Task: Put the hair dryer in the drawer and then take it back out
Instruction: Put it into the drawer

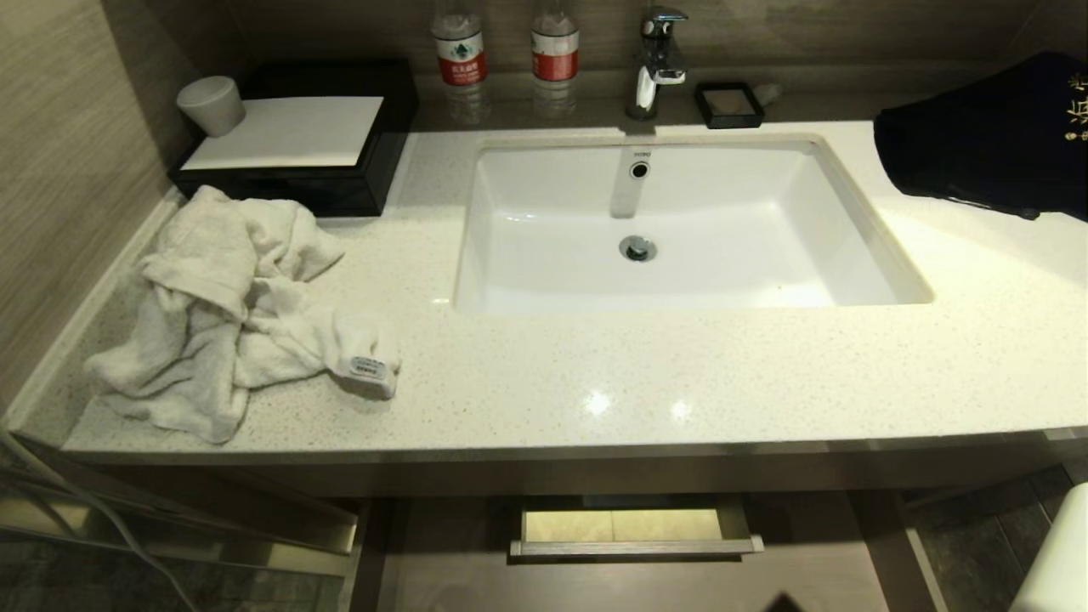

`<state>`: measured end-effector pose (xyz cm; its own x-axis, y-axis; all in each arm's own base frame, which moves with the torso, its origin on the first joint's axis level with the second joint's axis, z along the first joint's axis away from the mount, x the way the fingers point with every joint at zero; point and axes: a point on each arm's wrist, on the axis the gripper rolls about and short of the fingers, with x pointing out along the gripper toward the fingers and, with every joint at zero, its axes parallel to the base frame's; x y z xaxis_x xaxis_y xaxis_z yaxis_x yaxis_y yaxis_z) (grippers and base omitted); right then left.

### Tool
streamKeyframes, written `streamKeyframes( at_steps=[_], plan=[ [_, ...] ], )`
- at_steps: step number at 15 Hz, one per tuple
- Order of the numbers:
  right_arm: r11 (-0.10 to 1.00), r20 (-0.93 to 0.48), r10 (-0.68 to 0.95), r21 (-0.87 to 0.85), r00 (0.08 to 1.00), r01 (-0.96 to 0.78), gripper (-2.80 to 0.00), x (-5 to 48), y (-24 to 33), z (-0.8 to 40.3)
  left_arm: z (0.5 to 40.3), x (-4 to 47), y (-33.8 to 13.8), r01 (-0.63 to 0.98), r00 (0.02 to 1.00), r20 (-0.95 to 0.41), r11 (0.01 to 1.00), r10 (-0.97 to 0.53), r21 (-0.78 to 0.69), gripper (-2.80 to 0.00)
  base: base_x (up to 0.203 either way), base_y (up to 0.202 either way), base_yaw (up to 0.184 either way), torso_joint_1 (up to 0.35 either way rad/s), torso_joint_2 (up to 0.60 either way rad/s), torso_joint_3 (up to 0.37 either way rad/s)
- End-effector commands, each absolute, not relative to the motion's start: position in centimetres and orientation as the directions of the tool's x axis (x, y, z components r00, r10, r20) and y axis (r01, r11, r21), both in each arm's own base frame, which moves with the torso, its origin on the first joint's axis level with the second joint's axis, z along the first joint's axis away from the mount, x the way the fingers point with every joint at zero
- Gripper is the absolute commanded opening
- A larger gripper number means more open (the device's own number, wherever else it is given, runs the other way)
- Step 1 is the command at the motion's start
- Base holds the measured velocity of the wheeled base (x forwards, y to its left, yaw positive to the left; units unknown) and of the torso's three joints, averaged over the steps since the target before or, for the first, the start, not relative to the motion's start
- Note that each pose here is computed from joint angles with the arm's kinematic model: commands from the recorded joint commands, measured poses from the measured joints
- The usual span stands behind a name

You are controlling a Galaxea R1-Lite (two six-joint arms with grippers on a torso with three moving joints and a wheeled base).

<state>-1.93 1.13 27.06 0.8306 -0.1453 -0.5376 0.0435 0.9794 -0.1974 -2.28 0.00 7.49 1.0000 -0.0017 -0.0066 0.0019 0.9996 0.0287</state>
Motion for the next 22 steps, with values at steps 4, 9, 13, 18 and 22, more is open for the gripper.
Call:
streamKeyframes(
  at_steps=[4,9,13,18,22],
  plan=[
    [0.978,-0.529,-0.143,-0.203,0.836,0.039,-2.80,-4.0,1.9,26.9,7.4,-2.3,0.0,0.002,1.000,-0.009,1.000,-0.002,0.029,-2.80,0.000,0.000,0.000,-0.254,0.09,-0.158],
    [0.978,-0.536,-0.134,-0.206,0.833,0.025,-2.80,-5.8,2.6,27.1,7.4,-2.3,0.0,0.002,1.000,-0.009,1.000,-0.002,0.029,-2.80,0.000,0.000,0.000,-0.340,0.09,-0.248],
    [0.975,-0.538,-0.141,-0.219,0.831,0.024,-2.80,-7.0,3.1,26.5,7.4,-2.3,0.0,0.002,1.000,-0.009,1.000,-0.002,0.029,-2.80,0.000,0.000,0.000,-0.316,0.04,-0.283],
    [0.978,-0.565,-0.133,-0.210,0.814,0.014,-2.80,-8.3,3.7,25.5,7.4,-2.3,0.0,0.002,1.000,-0.009,1.000,-0.002,0.029,-2.80,0.000,0.000,0.000,-0.286,-0.01,-0.314],
    [0.976,-0.585,-0.130,-0.217,0.801,0.001,-2.80,-8.2,3.6,25.1,7.4,-2.3,0.0,0.002,1.000,-0.009,1.000,-0.002,0.029,-2.80,0.000,0.000,0.000,-0.146,-0.04,-0.186]
  ],
)
